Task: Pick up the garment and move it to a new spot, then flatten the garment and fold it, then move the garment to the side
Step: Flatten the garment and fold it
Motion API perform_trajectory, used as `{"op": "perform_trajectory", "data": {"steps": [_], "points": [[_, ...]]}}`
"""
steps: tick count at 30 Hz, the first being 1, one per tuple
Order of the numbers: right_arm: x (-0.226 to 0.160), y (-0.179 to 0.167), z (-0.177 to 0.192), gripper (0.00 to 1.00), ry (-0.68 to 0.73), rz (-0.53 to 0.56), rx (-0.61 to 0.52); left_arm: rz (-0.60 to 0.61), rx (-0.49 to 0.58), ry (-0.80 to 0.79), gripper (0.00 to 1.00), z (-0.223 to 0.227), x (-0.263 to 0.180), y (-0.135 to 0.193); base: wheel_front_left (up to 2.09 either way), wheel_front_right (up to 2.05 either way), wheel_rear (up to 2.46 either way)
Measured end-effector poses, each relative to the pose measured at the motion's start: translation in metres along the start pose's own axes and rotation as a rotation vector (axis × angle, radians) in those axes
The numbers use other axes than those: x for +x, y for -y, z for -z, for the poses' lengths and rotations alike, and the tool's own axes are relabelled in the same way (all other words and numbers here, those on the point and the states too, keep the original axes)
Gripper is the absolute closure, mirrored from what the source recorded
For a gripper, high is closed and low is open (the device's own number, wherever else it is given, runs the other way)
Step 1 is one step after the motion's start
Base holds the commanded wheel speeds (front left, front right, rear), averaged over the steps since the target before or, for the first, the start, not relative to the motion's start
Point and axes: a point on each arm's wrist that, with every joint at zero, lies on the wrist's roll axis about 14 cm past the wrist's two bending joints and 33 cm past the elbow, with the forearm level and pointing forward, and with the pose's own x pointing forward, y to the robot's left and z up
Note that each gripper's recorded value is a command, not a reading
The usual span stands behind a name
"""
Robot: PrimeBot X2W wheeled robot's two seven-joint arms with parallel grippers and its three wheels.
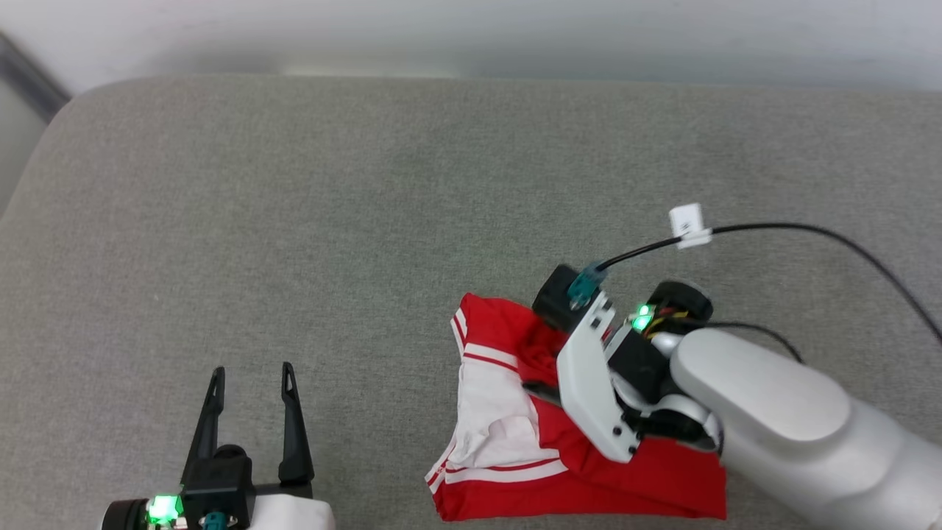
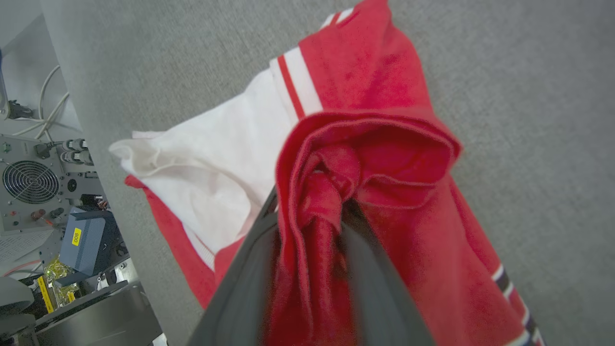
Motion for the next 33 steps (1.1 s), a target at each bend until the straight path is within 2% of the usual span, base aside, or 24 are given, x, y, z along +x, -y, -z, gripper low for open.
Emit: {"op": "perform_trajectory", "data": {"steps": [6,10,14,20,23,26,33], "points": [[-0.052,0.029,-0.059,0.0,0.371,0.125,-0.071,0.015,-0.008,0.015,0.0,-0.005,-0.007,0.004,0.0,0.0,0.0],[-0.108,0.07,-0.094,0.0,0.675,0.314,-0.115,0.026,-0.014,0.021,0.0,-0.007,-0.011,0.007,0.0,0.0,0.0],[-0.154,0.105,-0.09,0.0,0.887,0.503,-0.098,0.052,-0.026,0.037,0.0,-0.012,-0.01,0.014,0.0,0.0,0.0],[-0.198,0.133,-0.058,0.0,0.984,0.731,-0.023,0.069,-0.032,0.059,0.0,-0.019,-0.009,0.019,0.0,0.0,0.0],[-0.222,0.126,-0.051,0.0,1.076,0.806,0.012,0.079,-0.035,0.068,0.0,-0.021,-0.011,0.02,0.0,0.0,0.0],[-0.229,0.114,-0.029,0.0,1.119,0.858,0.084,0.084,-0.036,0.068,0.0,-0.022,-0.014,0.021,0.0,0.0,0.0],[-0.223,0.083,0.016,0.0,1.111,0.911,0.191,0.097,-0.035,0.079,0.0,-0.025,-0.022,0.021,0.0,0.0,0.0]]}}
